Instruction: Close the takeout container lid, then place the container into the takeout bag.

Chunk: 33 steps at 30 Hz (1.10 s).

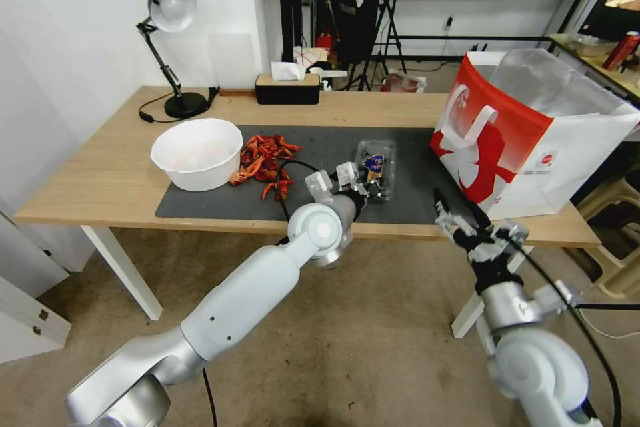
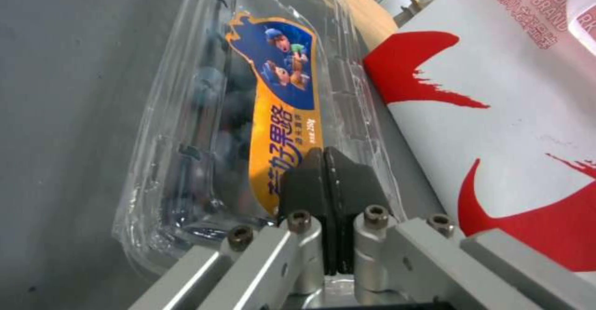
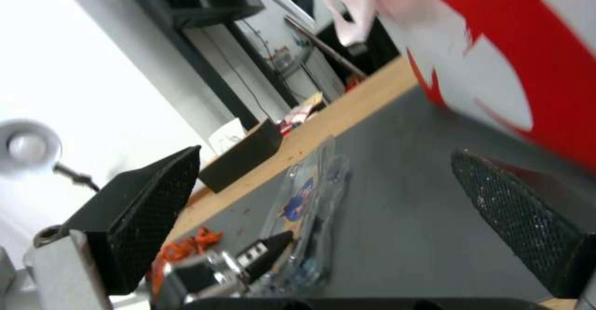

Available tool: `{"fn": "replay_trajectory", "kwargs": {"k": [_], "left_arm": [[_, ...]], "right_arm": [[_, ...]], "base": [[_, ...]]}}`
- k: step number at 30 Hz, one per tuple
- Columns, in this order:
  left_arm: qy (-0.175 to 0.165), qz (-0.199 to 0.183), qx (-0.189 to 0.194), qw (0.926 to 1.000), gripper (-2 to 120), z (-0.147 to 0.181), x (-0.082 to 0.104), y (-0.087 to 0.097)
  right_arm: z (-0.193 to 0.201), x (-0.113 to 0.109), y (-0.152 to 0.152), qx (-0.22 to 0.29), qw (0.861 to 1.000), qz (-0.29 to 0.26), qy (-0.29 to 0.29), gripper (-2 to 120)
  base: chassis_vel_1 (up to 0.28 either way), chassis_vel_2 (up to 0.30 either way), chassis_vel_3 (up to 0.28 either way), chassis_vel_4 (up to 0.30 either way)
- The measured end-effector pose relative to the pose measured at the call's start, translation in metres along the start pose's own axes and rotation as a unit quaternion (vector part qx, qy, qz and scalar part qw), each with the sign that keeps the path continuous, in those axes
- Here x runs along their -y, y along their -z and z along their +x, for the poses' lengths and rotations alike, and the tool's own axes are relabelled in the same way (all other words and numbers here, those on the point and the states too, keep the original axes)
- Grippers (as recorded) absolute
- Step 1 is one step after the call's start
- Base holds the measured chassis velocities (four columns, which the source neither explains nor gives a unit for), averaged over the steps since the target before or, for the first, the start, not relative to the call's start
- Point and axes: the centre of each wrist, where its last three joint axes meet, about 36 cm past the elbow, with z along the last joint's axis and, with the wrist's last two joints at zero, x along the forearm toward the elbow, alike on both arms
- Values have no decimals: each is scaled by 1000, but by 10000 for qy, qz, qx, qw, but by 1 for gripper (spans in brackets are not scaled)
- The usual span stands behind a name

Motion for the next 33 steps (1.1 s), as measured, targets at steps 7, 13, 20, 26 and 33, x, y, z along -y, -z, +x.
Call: {"fn": "replay_trajectory", "kwargs": {"k": [7,13,20,26,33], "left_arm": [[36,-6,-1,10000,0,1,-3,0],[46,12,17,10000,0,1,-2,1],[71,12,25,10000,0,0,-3,1],[78,25,25,10000,0,-1,-3,0],[101,38,37,9999,0,-2,-4,0]], "right_arm": [[-32,-5,10,-524,9962,-651,-254,100],[-74,-12,27,-820,9909,-982,-413,100],[-115,-19,44,-1487,9823,-995,-555,100],[-144,-29,47,-1957,9742,-845,-739,100],[-180,-50,54,-2485,9615,-564,-1032,100]], "base": [[0,0,0,0],[0,0,0,0],[0,0,0,0],[0,0,0,0],[0,0,0,0]]}}
